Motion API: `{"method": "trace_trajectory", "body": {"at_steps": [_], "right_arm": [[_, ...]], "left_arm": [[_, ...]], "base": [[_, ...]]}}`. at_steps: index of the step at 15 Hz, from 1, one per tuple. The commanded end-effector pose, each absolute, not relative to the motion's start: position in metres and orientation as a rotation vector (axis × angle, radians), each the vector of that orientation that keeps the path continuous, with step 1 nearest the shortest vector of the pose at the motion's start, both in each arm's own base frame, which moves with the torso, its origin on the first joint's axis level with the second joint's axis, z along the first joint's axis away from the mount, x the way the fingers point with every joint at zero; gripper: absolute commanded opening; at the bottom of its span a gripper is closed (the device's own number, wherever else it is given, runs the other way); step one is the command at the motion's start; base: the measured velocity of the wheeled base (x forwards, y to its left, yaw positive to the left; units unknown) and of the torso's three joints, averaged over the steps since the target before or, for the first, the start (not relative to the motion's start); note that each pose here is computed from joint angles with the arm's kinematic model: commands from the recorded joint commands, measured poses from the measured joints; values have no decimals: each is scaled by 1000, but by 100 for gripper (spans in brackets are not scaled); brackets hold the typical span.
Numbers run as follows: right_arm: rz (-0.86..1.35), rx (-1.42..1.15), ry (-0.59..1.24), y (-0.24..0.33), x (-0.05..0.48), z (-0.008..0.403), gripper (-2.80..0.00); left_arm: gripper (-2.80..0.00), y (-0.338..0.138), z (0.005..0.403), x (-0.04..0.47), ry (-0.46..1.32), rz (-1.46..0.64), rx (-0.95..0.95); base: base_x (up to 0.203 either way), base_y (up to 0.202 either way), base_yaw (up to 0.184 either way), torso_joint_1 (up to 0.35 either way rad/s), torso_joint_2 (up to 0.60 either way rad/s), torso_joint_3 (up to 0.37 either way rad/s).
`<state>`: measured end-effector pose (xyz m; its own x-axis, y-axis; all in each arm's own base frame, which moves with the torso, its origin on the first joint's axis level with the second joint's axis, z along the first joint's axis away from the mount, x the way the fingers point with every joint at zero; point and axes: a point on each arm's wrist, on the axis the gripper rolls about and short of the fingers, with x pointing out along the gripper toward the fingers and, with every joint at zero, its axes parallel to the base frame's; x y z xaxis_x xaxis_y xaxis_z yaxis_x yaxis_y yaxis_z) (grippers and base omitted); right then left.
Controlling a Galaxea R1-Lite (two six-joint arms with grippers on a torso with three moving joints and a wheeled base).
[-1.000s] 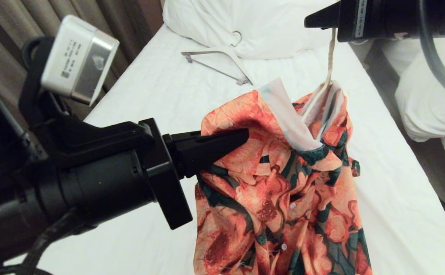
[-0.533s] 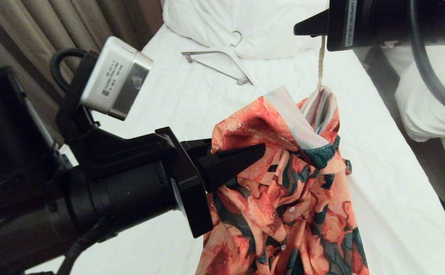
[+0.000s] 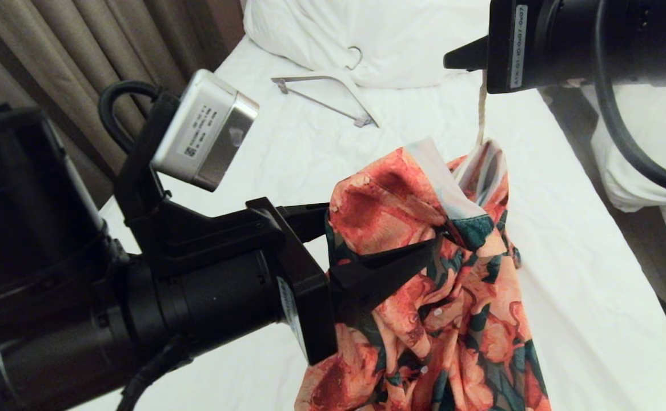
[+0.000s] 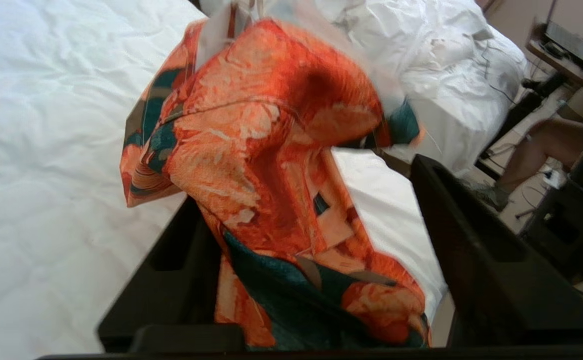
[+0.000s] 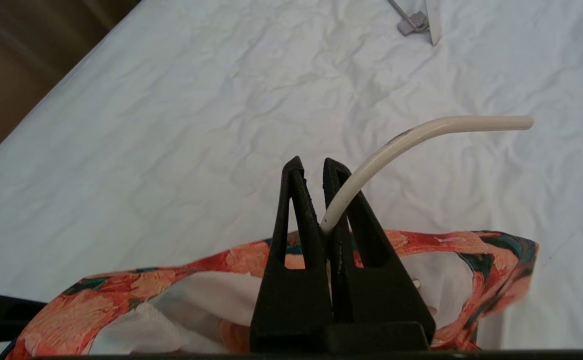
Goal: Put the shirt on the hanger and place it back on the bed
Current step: Take the clothes hanger out of the clothes
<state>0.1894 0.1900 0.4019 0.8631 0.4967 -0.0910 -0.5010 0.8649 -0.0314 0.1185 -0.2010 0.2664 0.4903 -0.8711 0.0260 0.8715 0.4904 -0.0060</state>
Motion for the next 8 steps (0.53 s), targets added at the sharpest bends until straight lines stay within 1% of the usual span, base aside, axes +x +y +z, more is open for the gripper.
{"method": "trace_trajectory", "body": {"at_steps": [1,4,6,8], "right_arm": [[521,-61,92,191,191,399,-280],[508,-64,91,189,194,399,-280],[503,-69,99,191,197,396,-280],[503,-75,112,192,198,392,-280]], "left_arm": [[0,-208,264,117,-15,-1037,-19],[0,-205,267,113,-24,-1043,-22],[0,-208,268,101,-27,-1085,-25],[0,-211,266,101,-21,-1054,-22]], "base": [[0,0,0,0,0,0],[0,0,0,0,0,0],[0,0,0,0,0,0],[0,0,0,0,0,0]]}}
